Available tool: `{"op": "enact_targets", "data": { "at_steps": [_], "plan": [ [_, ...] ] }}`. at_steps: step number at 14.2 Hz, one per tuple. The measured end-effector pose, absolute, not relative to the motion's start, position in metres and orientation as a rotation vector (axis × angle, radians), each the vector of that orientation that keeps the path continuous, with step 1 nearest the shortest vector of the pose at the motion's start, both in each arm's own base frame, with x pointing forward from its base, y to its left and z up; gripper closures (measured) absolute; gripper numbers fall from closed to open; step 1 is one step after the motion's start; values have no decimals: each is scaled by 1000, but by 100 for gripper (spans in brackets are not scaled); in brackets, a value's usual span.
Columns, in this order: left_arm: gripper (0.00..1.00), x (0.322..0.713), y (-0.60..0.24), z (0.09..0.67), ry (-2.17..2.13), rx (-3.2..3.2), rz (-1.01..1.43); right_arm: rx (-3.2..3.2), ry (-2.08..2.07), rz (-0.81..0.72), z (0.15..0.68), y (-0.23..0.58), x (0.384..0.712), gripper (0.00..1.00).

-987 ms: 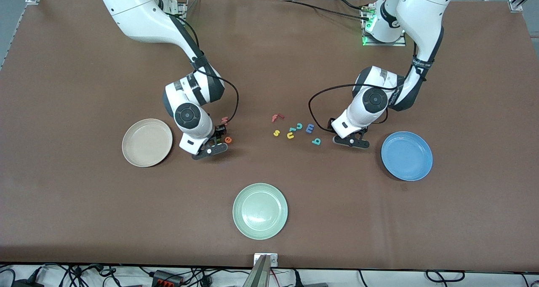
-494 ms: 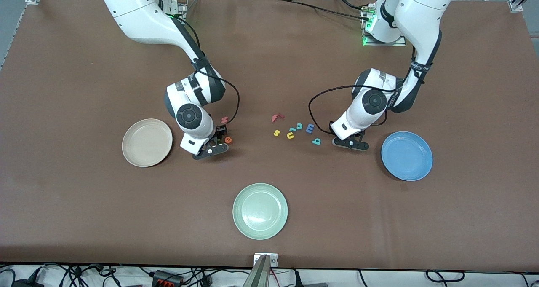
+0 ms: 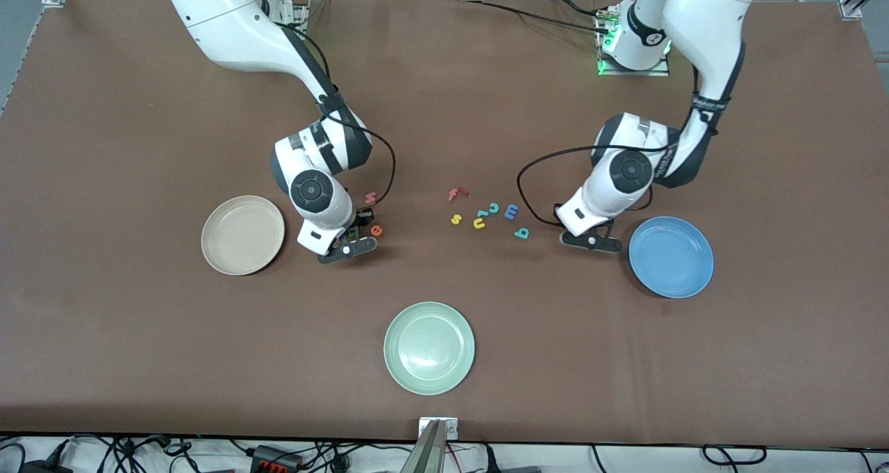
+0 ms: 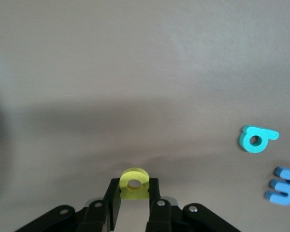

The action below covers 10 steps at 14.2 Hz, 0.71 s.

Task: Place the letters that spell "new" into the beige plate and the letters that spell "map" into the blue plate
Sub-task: 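Release the letters over the blue and beige plates with both grippers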

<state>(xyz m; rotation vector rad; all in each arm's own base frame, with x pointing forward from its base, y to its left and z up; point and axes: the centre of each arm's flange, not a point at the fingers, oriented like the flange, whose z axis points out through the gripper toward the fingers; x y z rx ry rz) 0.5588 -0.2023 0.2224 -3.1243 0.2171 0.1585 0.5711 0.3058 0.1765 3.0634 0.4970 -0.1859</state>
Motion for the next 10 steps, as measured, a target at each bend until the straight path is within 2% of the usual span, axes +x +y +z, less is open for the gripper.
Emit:
{"op": "enact_targets", "data": {
  "at_steps": [3,5,7,8,10],
  "plan": [
    [72,601,-140,278,292,-3000,139,3066,466,-154,186,295,581,74],
    [72,616,-88,280,326,-2973,145,3074,399,-142,203,271,596,74],
    [72,618,-56,258,353,-2974,204,3077,296,-196,222,220,613,74],
    [67,618,-52,245,360,-2975,230,3077,253,-239,230,191,619,74],
    [49,616,-60,231,383,-2977,248,3078,178,-305,239,143,624,74]
  ]
}}
